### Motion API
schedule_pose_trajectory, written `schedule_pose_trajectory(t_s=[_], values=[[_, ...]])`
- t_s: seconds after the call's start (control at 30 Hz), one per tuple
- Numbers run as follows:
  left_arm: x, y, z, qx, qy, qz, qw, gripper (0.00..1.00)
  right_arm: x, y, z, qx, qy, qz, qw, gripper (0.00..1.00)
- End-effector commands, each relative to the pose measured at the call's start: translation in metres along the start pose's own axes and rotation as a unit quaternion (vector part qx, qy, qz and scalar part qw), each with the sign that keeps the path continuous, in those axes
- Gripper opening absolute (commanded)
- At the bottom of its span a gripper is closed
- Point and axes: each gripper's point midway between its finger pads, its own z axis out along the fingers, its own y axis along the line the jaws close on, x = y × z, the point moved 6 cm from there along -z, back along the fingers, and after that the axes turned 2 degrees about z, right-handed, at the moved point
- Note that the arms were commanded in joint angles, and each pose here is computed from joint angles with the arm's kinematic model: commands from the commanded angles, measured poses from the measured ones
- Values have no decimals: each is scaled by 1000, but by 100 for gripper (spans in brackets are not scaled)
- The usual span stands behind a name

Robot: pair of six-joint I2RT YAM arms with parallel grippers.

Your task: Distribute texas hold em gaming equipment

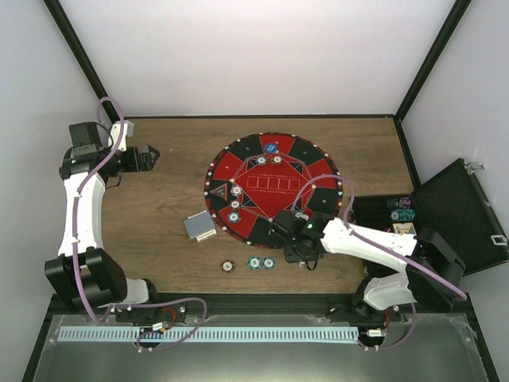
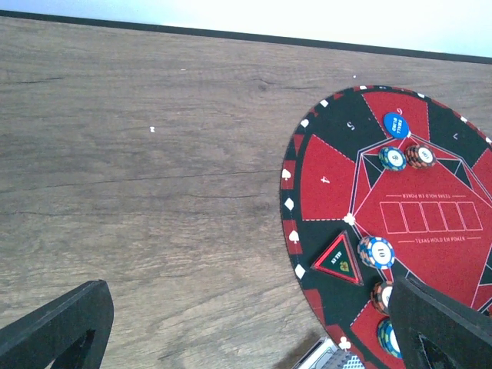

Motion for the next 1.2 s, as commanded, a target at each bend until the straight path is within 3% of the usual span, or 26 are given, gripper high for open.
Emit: schedule_pose_trajectory(t_s=[0.0, 0.2, 0.53, 0.83, 1.17], values=[[-3, 1, -1, 1, -8, 3, 1000, 100, -24, 15, -33, -19, -52, 2, 998, 23], [-4, -1, -3, 3, -9, 1, 1000, 100, -81, 25, -56, -43, -115, 0, 992, 23], [-1, -1, -4, 0, -6, 5, 1000, 100, -244, 8, -78, 5, -226, 12, 974, 25], [0, 0, -4, -2, -3, 7, 1000, 100, -348, -15, -11, 62, -216, 25, 974, 25], [-1, 2, -1, -2, -1, 6, 1000, 100, -376, -31, 65, 46, -164, 42, 984, 25]])
